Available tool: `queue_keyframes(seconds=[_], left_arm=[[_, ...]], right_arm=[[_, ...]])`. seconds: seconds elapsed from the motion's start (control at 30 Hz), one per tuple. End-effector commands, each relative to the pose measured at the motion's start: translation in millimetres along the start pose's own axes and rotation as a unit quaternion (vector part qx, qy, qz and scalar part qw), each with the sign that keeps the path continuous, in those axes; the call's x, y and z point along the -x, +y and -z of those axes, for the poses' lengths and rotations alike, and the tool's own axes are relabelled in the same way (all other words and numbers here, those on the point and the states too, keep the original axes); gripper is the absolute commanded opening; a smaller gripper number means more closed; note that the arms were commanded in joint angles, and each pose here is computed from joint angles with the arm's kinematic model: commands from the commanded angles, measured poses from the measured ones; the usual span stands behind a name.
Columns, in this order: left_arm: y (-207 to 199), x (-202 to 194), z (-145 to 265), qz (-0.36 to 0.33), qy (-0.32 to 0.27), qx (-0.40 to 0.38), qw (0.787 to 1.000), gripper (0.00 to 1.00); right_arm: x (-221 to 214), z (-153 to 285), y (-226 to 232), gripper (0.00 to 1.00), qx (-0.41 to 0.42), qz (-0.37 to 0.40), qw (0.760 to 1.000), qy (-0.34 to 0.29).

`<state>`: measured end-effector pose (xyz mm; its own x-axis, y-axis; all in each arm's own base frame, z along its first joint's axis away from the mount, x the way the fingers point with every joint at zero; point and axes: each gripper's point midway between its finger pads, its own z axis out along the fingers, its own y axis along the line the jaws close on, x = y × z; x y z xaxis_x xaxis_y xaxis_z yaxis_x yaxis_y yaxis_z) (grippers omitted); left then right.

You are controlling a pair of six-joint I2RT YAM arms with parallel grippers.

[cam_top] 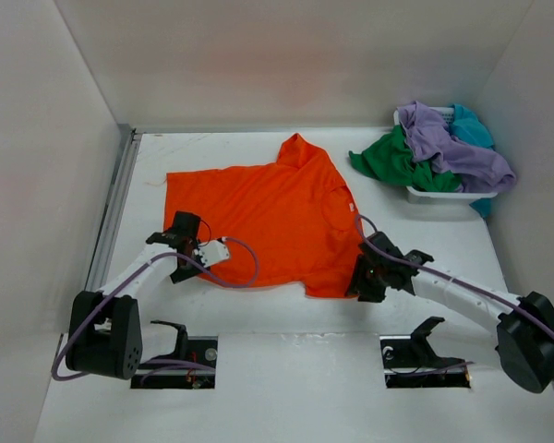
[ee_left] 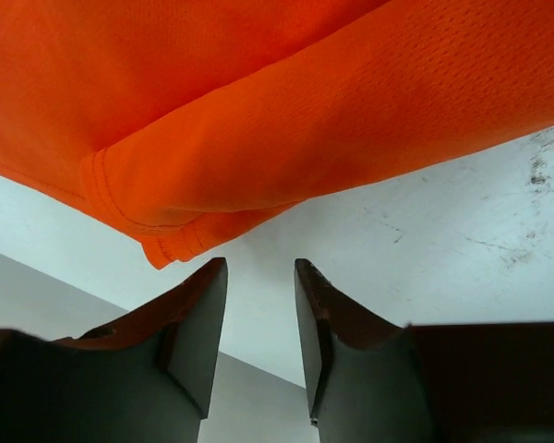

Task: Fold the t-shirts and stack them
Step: Flatten out the tshirt

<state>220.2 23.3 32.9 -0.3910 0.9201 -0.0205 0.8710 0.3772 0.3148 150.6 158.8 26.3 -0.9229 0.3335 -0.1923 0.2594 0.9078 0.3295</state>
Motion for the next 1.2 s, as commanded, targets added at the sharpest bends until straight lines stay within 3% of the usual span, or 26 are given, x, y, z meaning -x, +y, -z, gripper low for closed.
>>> queue_keyframes(seconds=[0.0,0.03,0.07,0.17,0.27,0.63,0.77,0.8,0.83,1.17], left_arm=[[3.2,-0.8,-3.9,0.003,-0.001,0.012,1.000,0.26],[3.9,-1.9,-3.8,0.009,-0.001,0.013,1.000,0.21],[4.2,-3.3,-3.6,0.018,-0.001,0.013,1.000,0.15],[7.8,-6.7,-1.6,0.041,-0.004,0.021,0.999,0.05],[25.9,-8.7,9.2,0.070,-0.018,0.044,0.996,0.01],[101.5,6.8,32.4,0.132,-0.069,0.077,0.986,0.00],[86.1,17.1,33.9,0.102,-0.082,0.040,0.991,0.12],[70.8,28.5,33.3,0.060,-0.101,0.027,0.993,0.29],[64.3,35.4,29.1,0.032,-0.108,0.027,0.993,0.38],[40.3,45.2,-18.0,-0.083,-0.079,-0.006,0.993,0.47]], right_arm=[[6.7,-7.9,4.4,0.40,0.005,-0.007,1.000,-0.018],[9.2,-8.4,7.3,0.36,0.009,-0.003,1.000,-0.022],[13.6,-10.9,10.9,0.23,0.012,-0.002,1.000,-0.025],[20.3,-10.2,18.5,0.00,0.017,0.005,0.999,-0.032],[32.5,7.7,30.7,0.00,0.038,0.009,0.998,-0.057],[120.3,58.4,78.0,0.00,0.059,0.071,0.986,-0.137],[129.6,54.3,88.5,0.00,0.057,0.089,0.986,-0.131],[125.5,49.0,85.9,0.00,0.056,0.088,0.987,-0.123],[122.6,45.0,82.8,0.00,0.054,0.086,0.988,-0.119],[110.4,26.0,77.2,0.00,0.066,0.068,0.990,-0.105]])
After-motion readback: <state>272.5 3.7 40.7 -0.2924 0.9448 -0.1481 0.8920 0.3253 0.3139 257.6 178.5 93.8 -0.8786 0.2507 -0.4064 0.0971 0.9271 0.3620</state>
